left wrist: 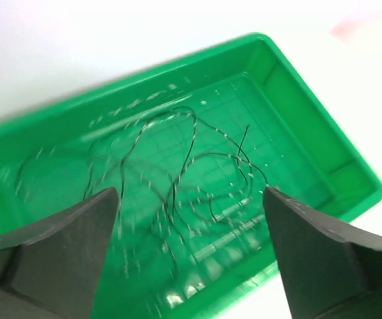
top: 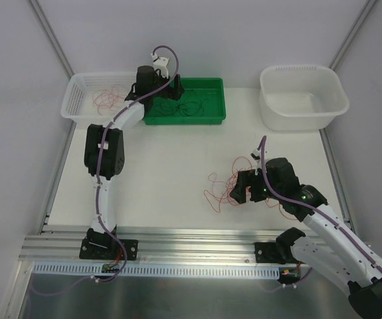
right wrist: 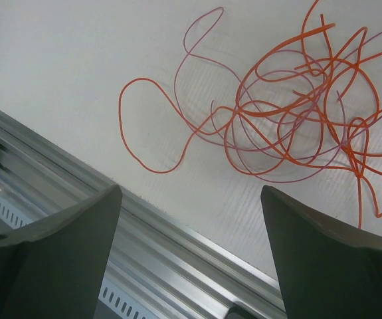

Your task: Untangle the cables

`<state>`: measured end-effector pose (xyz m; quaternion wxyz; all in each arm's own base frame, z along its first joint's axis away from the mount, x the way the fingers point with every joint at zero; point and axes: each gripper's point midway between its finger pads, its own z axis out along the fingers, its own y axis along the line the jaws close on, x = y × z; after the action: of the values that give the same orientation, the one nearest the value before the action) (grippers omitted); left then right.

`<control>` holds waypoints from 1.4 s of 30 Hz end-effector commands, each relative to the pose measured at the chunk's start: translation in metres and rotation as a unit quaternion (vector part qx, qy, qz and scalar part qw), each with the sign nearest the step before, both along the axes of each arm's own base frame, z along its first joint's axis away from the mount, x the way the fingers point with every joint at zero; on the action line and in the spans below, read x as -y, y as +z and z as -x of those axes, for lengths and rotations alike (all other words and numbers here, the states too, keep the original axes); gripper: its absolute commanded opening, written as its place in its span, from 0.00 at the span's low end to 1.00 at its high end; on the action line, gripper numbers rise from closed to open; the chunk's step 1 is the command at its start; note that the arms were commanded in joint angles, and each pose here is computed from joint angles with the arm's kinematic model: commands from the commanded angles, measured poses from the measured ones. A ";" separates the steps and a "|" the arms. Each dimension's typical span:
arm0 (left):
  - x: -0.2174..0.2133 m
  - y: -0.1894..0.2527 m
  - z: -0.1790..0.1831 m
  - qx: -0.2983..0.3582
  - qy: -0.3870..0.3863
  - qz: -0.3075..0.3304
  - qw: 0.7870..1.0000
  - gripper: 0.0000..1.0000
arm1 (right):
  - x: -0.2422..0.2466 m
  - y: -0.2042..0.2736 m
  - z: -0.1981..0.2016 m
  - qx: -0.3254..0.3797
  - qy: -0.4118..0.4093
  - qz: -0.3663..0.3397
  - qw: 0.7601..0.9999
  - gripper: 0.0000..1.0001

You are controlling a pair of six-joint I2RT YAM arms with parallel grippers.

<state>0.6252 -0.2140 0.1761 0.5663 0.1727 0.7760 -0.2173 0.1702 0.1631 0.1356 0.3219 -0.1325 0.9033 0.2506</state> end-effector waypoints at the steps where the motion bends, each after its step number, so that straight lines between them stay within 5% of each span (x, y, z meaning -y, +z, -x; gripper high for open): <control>1: -0.020 0.091 0.024 0.038 0.128 0.064 0.989 0.94 | 0.000 0.010 0.000 0.011 -0.007 -0.009 1.000 0.90; 7: -0.060 0.069 0.090 -0.045 0.310 0.105 0.944 0.96 | -0.001 0.013 0.002 0.015 -0.011 -0.019 1.000 0.90; 15: -0.088 0.002 0.150 -0.134 0.436 0.130 0.880 0.96 | 0.001 0.015 0.007 0.023 -0.012 -0.028 0.999 0.90; 30: -0.098 -0.041 0.116 -0.140 0.545 0.211 0.800 0.82 | 0.008 0.011 0.013 0.031 -0.007 -0.018 0.999 0.90; 36: -0.097 -0.045 0.098 -0.125 0.562 0.219 0.788 0.76 | 0.011 0.010 0.014 0.034 -0.005 -0.010 0.999 0.91; 42: -0.092 -0.053 0.086 -0.128 0.561 0.220 0.788 0.52 | 0.012 0.009 0.014 0.034 -0.003 -0.005 0.999 0.91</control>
<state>0.5283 -0.1281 0.1097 0.4884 -0.4338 0.7557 -0.0468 0.1556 0.1527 0.1430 0.3474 -0.1288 0.8930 0.2554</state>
